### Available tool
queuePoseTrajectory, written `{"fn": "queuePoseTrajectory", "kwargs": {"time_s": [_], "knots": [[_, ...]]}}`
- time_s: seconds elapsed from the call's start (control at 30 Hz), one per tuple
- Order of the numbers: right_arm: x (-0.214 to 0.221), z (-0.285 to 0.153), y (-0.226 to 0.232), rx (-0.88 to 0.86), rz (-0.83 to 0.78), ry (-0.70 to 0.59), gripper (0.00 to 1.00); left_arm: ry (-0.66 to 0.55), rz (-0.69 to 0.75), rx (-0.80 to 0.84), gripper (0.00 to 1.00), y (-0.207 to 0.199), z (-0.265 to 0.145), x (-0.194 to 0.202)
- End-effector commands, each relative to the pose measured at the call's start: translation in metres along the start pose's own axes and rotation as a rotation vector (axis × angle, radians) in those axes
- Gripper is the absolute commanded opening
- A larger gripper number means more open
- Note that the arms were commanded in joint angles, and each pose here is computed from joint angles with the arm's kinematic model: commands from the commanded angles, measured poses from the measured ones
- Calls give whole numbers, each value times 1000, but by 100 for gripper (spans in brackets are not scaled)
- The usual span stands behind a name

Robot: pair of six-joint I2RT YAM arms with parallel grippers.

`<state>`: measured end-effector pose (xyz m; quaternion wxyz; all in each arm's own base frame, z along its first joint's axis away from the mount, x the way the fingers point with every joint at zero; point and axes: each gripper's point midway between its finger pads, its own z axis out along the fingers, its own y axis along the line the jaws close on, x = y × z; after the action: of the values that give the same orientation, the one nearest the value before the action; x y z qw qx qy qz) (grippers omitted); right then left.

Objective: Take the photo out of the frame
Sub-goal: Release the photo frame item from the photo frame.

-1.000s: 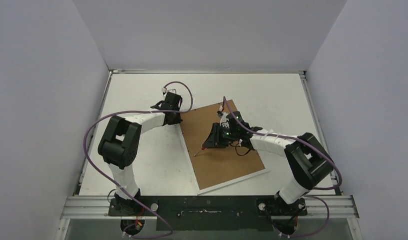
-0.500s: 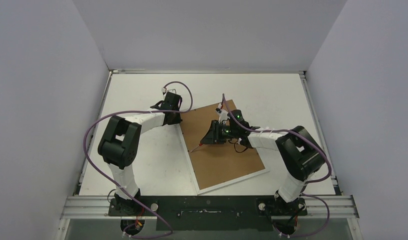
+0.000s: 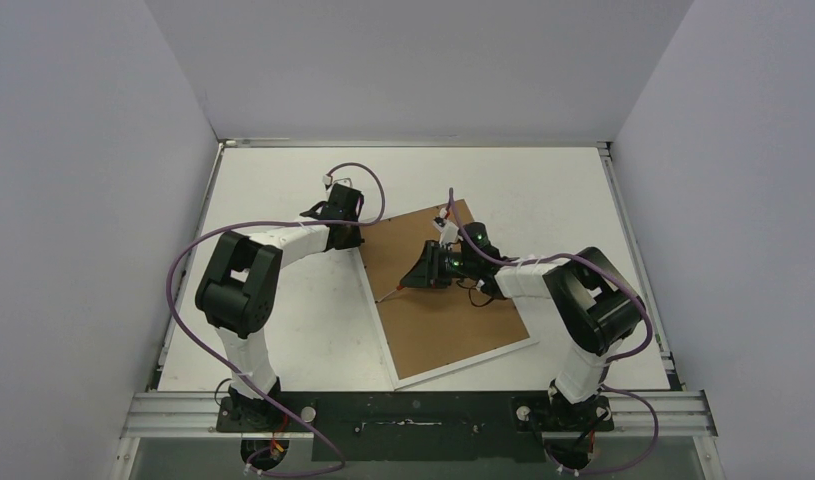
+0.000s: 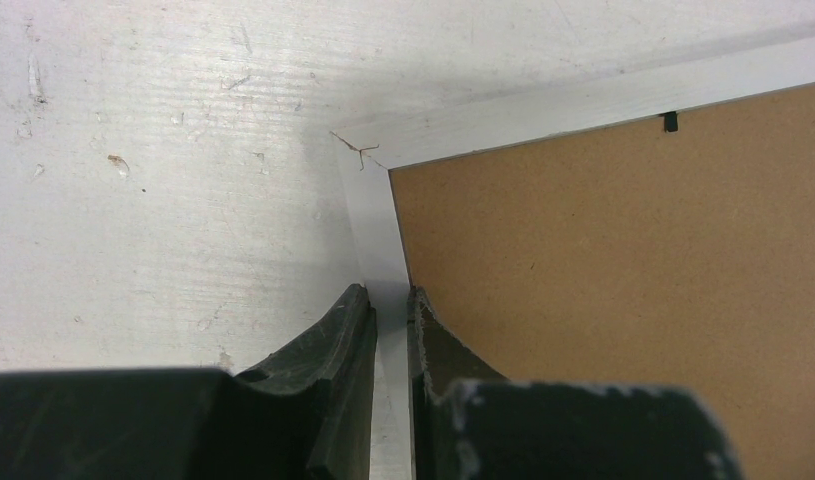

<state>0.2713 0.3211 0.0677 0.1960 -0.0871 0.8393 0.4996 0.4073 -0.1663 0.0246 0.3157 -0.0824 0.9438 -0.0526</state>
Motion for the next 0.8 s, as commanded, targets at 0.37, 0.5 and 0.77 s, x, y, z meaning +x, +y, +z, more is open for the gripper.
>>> {"fn": "queuePoseTrajectory", "kwargs": {"time_s": [0.37,0.5,0.77], "knots": [[-3,7,-4,-10,36,-99,0,263,-49,58,0,-5,5,83],[-1,10,-3,-14,69,-118,0,266,-112,69,0,-7,7,87],[8,8,3,-25,81,-63,0,268,-146,71,0,-7,10,90]]}}
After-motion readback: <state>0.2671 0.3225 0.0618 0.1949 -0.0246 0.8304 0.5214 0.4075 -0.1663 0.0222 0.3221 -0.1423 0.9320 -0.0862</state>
